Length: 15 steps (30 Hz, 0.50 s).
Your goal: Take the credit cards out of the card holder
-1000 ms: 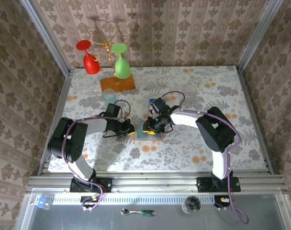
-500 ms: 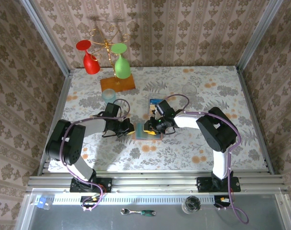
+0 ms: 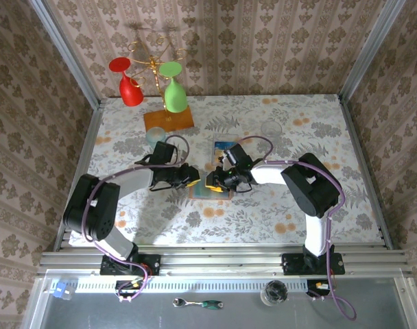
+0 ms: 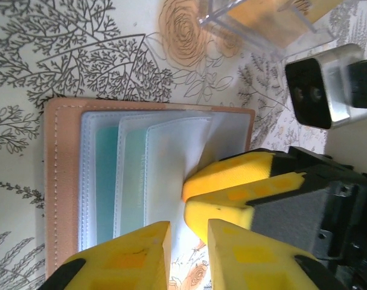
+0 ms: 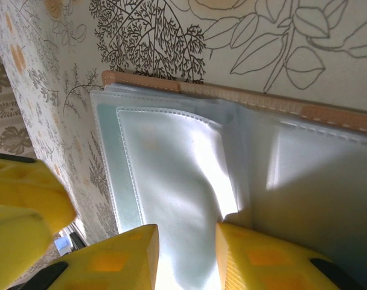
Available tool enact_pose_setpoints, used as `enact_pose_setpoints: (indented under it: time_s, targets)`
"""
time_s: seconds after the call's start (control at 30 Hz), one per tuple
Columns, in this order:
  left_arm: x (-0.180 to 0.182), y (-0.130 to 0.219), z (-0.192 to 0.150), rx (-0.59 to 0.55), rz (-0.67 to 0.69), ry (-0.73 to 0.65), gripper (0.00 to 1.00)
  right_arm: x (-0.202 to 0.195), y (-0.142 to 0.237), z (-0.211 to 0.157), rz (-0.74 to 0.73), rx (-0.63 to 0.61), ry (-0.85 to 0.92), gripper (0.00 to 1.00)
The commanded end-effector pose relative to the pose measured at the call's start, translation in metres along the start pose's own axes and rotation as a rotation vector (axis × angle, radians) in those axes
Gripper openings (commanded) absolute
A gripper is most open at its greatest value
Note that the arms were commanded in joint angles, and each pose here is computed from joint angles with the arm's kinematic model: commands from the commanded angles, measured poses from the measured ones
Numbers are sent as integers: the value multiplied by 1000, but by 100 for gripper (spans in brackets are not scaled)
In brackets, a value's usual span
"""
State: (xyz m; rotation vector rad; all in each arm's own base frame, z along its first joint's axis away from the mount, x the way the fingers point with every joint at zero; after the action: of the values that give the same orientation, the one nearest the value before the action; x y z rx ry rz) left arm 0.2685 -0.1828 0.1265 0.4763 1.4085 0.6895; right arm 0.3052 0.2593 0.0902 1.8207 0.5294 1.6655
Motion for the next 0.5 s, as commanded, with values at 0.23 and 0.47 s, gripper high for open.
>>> enact_pose_setpoints:
  time_s: [0.23, 0.47]
  targets:
    - [4, -18, -4, 39, -6, 24, 30, -8, 1, -1, 35, 10, -28, 31]
    - [5, -26, -4, 45, -9, 31, 30, -10, -1, -2, 55, 20, -30, 31]
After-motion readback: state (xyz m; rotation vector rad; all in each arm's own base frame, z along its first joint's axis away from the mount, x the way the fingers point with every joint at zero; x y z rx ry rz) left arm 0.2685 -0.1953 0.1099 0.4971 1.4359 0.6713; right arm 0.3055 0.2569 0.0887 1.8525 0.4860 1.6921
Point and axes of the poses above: each hand's point on the last joint's axis, 136 mm out from that joint toward the fingers, its own y axis back along the fingers, its own x axis along the line the jaws close on, z = x × y, the point moved 9 cm from there along y, back along the fingers, and after that the axes turned 4 degrees about -y, right-handed, at the moved point
